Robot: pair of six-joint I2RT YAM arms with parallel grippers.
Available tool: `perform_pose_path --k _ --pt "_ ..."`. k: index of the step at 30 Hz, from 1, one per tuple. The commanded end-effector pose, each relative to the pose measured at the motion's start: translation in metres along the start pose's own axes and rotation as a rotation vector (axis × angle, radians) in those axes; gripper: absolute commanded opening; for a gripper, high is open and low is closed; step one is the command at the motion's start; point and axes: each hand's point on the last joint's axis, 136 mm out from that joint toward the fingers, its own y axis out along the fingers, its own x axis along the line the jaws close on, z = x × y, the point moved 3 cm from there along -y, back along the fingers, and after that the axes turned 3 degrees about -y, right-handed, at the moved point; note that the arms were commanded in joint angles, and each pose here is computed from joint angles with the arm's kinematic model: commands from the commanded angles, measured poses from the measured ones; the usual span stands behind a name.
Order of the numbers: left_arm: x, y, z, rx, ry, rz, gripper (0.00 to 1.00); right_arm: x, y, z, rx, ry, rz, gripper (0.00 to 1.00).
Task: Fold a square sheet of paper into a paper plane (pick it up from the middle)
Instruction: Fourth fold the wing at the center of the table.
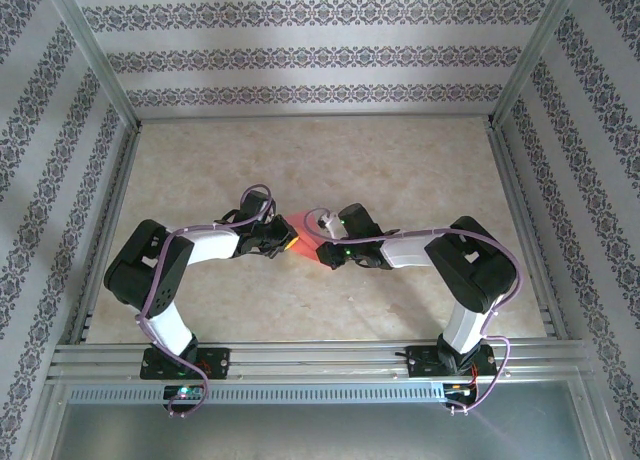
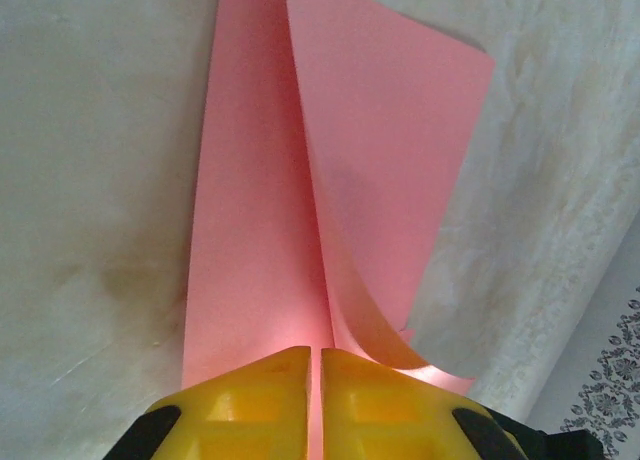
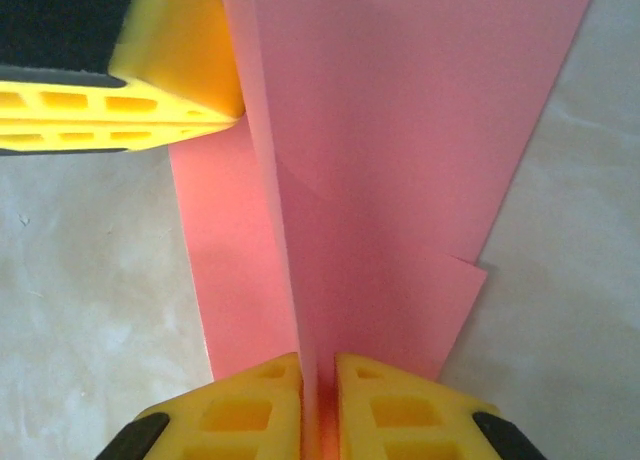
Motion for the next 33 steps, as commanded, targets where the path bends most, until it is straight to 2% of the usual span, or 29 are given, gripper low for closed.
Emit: perform_pose_path --k 1,9,17,23,33 --pt "-0.007 0.007 0.003 0.022 0.024 0.008 0.12 -0.002 -0.006 0.004 0.016 -0.057 -0.006 0.16" --pt "0.002 0.015 0.009 0.044 0.012 -0.032 0.28 -0.004 -0.011 -0.001 0.076 0.039 0.080 0.31" --pt "0.013 0.017 0.012 0.050 -0.003 -0.066 0.33 0.003 -0.007 -0.003 0.138 0.059 0.196 0.32" --pt "0.014 0.016 0.011 0.043 0.000 -0.081 0.33 0.001 -0.004 -0.002 0.148 0.043 0.247 0.29" --pt "0.012 0.013 0.010 0.028 0.001 -0.076 0.33 0.004 0.000 0.000 0.132 0.100 0.150 0.13"
